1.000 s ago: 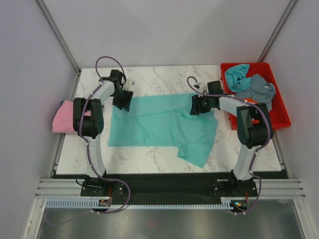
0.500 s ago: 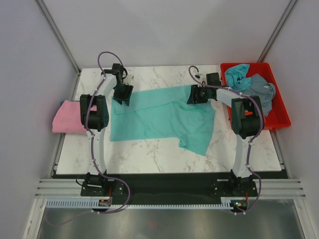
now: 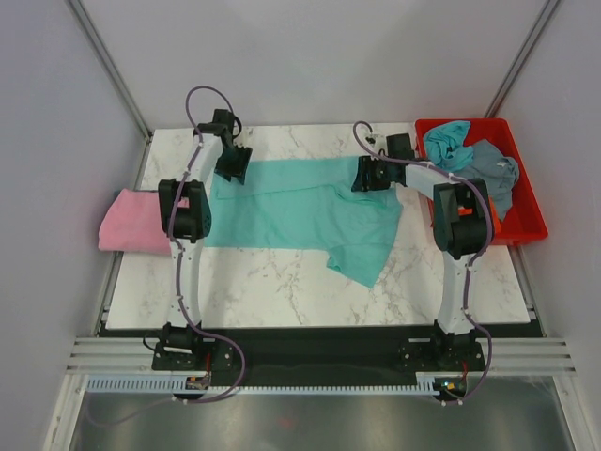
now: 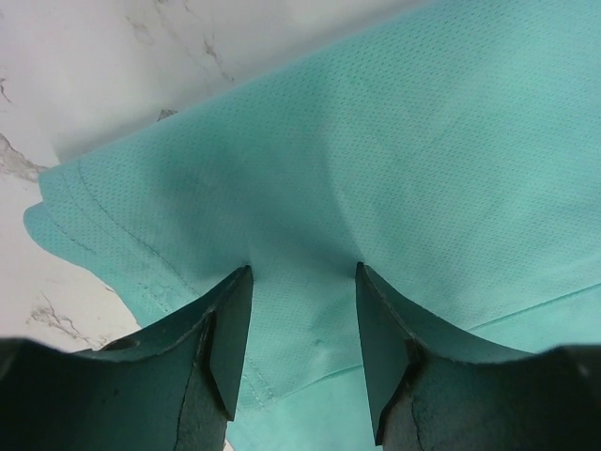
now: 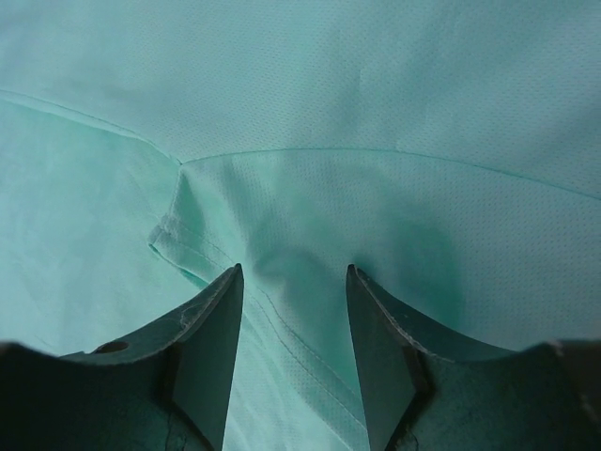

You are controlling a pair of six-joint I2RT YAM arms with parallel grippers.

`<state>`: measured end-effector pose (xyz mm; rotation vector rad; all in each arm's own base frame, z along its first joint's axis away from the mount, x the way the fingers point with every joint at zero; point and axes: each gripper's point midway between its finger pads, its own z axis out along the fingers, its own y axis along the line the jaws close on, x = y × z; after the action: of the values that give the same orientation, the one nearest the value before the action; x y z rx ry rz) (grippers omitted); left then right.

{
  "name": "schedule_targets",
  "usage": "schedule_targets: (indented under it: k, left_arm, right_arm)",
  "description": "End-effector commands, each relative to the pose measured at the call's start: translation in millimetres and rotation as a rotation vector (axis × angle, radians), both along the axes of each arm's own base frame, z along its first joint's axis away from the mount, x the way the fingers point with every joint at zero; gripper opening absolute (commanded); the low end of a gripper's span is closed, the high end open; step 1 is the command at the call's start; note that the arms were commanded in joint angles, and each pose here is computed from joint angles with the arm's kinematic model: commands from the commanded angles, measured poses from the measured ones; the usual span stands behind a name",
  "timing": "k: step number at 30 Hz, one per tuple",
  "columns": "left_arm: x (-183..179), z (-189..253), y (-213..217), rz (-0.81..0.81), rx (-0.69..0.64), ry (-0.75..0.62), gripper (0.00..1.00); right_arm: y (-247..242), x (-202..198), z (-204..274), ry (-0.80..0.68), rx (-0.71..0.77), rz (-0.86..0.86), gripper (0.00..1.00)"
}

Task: Fold and stack the t-shirts
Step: Fold the tshirt

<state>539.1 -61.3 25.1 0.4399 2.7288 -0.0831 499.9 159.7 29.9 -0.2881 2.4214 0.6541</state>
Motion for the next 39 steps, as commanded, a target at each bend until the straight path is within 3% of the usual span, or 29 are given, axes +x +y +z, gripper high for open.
schedule_targets:
  k: [1, 2, 5, 6, 8, 9, 12, 13, 18, 23, 30, 39]
  left_arm:
    - [12.9, 62.0, -9.7, 0.007, -0.011, -0.137, 0.55]
    - [11.5, 111.6, -17.1, -0.003, -0.016, -0.233, 0.56]
    - [-3.9, 153.8, -31.0, -0.034, -0.014, -0.308, 0.57]
    - [-12.2, 177.7, -33.4, -0.044, -0.027, -0.346, 0.58]
    - [-34.0, 160.4, -33.7, -0.048, -0.035, -0.275, 0.57]
    - [-43.9, 164.1, -32.4, -0.037, -0.04, -0.272, 0.57]
    - [-80.5, 105.9, -14.7, 0.041, -0.032, -0.121, 0.56]
    - [-88.0, 106.3, -14.8, 0.046, -0.062, -0.117, 0.55]
    - [-109.9, 77.9, -10.5, 0.087, -0.084, -0.075, 0.54]
    - [-111.3, 74.1, -11.4, 0.09, -0.091, -0.076, 0.54]
    - [-117.7, 63.6, -12.4, 0.1, -0.099, -0.05, 0.54]
    - [-115.5, 57.4, -12.2, 0.108, -0.096, -0.044, 0.54]
  right_arm:
    - [-6.6, 17.1, 36.6, -0.126, -0.069, 0.022, 0.56]
    - [-9.1, 19.8, 66.9, -0.209, -0.093, 0.048, 0.57]
    - [-12.8, 6.6, 118.1, -0.349, -0.141, 0.137, 0.57]
    - [-14.6, -6.5, 114.8, -0.349, -0.161, 0.181, 0.57]
    - [-14.7, -34.7, 128.8, -0.38, -0.199, 0.268, 0.57]
    - [-18.0, -54.7, 111.6, -0.384, -0.259, 0.372, 0.57]
    - [-21.6, -108.3, 87.5, -0.383, -0.37, 0.577, 0.56]
    - [-22.5, -121.2, 81.3, -0.377, -0.394, 0.625, 0.55]
    - [-13.3, -196.2, 53.0, -0.365, -0.465, 0.865, 0.53]
    - [-3.7, -256.5, 33.8, -0.467, -0.527, 1.108, 0.52]
    - [2.8, -294.7, 33.7, -0.547, -0.544, 1.227, 0.52]
    - [6.9, -321.4, 18.7, -0.456, -0.497, 1.336, 0.5]
